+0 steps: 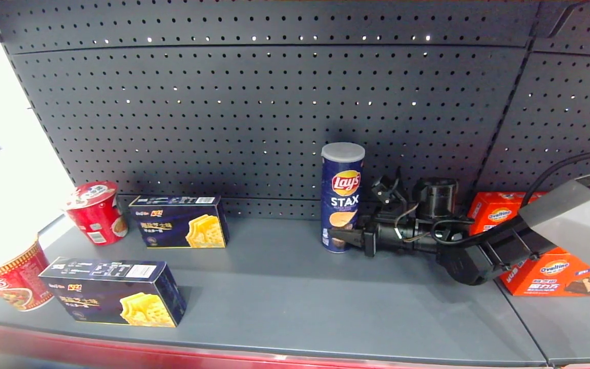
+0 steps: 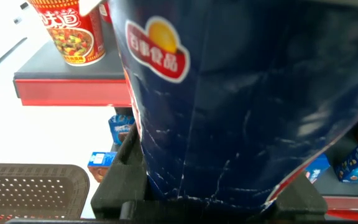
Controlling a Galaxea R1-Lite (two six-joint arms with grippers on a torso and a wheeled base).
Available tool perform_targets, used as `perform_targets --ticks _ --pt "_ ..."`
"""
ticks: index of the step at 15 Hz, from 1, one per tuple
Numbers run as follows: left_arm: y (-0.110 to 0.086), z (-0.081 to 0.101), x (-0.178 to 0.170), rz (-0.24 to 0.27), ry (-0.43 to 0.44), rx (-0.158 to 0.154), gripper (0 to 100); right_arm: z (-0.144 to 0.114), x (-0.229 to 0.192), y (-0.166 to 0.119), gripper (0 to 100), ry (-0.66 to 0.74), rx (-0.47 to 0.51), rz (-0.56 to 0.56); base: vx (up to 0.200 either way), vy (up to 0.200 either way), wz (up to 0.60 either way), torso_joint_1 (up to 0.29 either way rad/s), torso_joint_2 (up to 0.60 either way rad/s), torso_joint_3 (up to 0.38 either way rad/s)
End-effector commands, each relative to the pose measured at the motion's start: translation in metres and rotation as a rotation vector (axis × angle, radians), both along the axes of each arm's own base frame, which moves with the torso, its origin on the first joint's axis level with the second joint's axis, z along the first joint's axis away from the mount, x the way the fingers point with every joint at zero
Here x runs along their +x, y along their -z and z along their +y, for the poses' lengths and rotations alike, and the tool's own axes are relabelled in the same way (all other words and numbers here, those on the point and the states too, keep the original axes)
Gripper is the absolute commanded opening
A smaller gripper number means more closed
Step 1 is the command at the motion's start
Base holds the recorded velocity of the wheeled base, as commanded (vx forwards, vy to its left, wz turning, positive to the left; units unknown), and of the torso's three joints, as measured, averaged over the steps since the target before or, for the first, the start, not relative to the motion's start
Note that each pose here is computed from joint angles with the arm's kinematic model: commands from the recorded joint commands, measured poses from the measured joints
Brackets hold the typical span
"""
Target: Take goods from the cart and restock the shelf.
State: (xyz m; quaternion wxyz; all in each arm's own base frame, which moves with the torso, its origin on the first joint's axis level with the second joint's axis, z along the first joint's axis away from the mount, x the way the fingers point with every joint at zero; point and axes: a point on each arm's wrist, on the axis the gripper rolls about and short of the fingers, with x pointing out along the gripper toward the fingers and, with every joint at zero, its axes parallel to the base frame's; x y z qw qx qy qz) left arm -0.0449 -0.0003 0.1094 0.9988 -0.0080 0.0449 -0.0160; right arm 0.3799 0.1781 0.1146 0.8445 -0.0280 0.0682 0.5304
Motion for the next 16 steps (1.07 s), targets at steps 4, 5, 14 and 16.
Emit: perform_targets --ticks 4,5,14,16 --pt "0.002 0.0 0.001 0.007 -0.001 0.0 0 -0.008 -0.029 -0.018 0 -0.009 0.005 -0.015 0.0 0.0 0.0 0.0 0.0 0.0" --pt "0.002 0.0 0.001 0.007 -0.001 0.0 0 -0.013 -0.04 -0.019 0 -0.008 0.001 -0.012 0.0 0.0 0.0 0.0 0.0 0.0" --pt "0.003 0.0 0.001 0.004 -0.005 0.0 0 -0.033 -0.138 -0.019 0 0.108 -0.032 -0.033 0.0 0.0 0.0 0.0 0.0 0.0" --pt "0.0 0.0 0.001 -0.007 -0.008 0.0 0 -0.041 -0.154 -0.021 0 0.106 -0.03 -0.024 0.0 0.0 0.0 0.0 0.0 0.0"
